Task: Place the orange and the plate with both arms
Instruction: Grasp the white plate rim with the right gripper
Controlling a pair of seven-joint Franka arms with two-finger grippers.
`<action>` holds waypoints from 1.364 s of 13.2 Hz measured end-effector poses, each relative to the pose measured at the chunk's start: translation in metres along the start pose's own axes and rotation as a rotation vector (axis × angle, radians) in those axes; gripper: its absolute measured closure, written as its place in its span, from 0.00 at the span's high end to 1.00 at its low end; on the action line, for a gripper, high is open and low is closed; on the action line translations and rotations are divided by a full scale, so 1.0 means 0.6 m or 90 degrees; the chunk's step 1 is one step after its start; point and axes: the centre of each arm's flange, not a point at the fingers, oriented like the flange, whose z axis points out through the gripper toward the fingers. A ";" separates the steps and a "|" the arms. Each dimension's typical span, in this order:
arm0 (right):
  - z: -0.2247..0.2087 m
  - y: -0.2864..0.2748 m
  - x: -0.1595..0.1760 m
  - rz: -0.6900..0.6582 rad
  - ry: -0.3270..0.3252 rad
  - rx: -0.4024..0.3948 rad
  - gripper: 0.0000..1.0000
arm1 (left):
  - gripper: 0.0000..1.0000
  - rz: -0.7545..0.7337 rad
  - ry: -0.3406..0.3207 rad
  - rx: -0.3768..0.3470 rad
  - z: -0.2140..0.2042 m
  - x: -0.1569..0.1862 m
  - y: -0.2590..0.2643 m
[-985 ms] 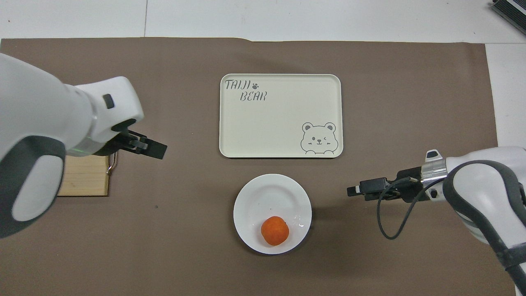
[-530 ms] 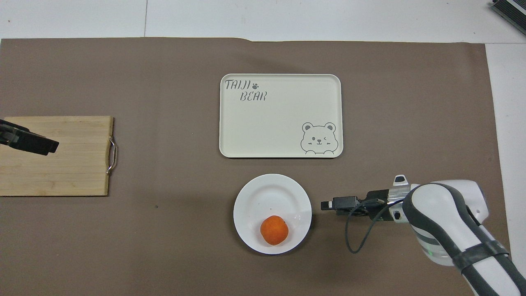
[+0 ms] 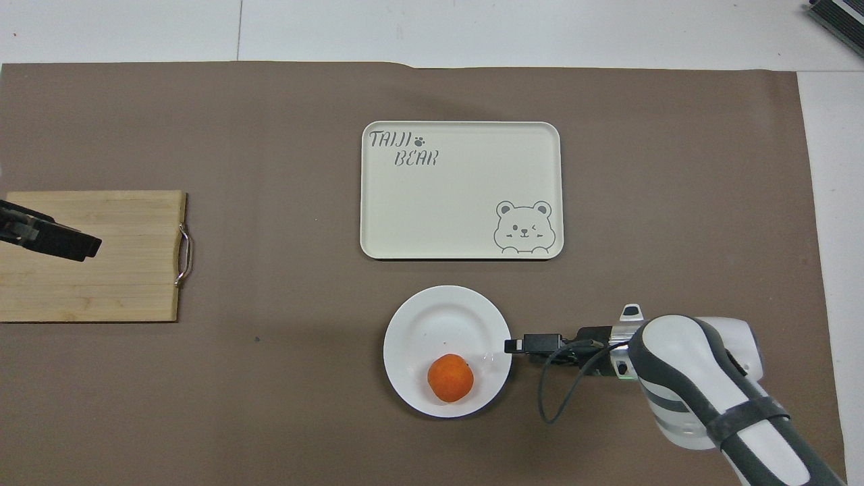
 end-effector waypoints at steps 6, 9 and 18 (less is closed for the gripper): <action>0.028 -0.007 -0.015 0.006 0.003 -0.002 1.00 | 1.00 -0.044 0.017 0.004 -0.017 -0.008 0.001; 0.038 -0.006 -0.023 0.014 0.003 0.000 0.94 | 1.00 -0.053 0.026 0.006 -0.027 -0.012 -0.008; 0.039 -0.009 -0.026 0.016 0.001 0.002 0.05 | 1.00 -0.061 0.030 0.007 -0.033 -0.019 -0.017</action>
